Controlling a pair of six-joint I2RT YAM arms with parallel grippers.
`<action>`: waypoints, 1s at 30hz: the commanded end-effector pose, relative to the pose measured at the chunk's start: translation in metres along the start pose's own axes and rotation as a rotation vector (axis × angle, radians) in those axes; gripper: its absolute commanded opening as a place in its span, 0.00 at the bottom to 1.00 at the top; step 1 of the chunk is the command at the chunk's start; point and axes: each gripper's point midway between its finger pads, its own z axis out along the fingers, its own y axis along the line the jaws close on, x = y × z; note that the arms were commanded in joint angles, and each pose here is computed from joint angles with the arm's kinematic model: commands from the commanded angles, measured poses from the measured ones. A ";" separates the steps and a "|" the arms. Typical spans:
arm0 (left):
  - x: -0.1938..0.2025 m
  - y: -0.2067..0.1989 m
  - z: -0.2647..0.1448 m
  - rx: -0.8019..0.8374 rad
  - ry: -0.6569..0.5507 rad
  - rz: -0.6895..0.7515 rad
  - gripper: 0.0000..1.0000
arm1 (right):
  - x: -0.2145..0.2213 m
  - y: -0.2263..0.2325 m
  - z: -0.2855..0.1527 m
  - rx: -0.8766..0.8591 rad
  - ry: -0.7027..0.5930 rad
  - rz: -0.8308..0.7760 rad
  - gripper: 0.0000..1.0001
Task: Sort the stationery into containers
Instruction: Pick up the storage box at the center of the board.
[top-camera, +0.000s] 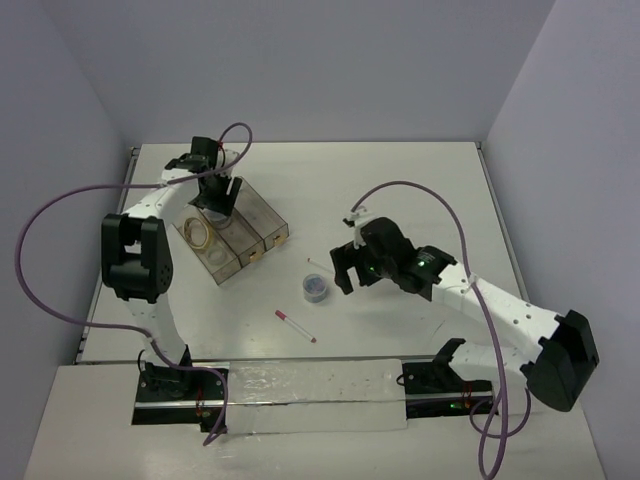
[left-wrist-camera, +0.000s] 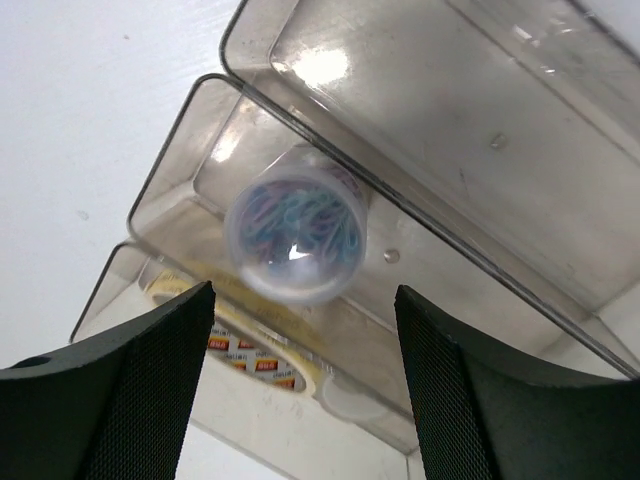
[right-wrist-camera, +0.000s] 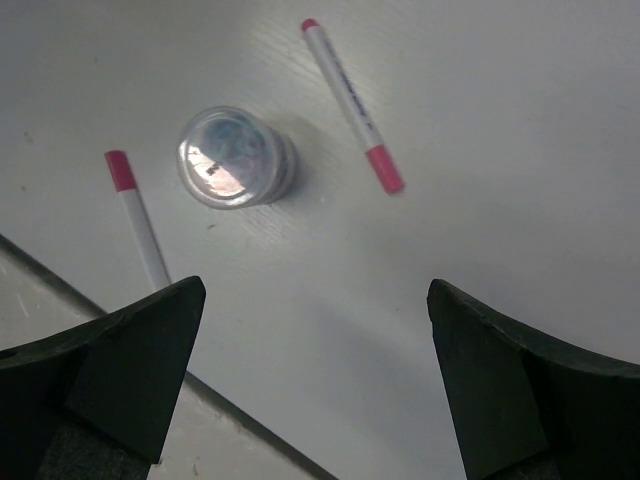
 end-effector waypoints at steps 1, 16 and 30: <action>-0.052 0.011 -0.097 0.002 -0.224 -0.066 0.80 | -0.029 0.031 0.005 -0.020 -0.037 -0.080 1.00; 0.068 0.069 -0.162 -0.121 -0.300 -0.262 0.84 | 0.003 0.060 0.097 -0.017 0.164 -0.157 1.00; 0.075 0.085 -0.171 -0.123 -0.331 -0.309 0.84 | 0.002 0.060 0.126 0.029 0.226 -0.183 0.40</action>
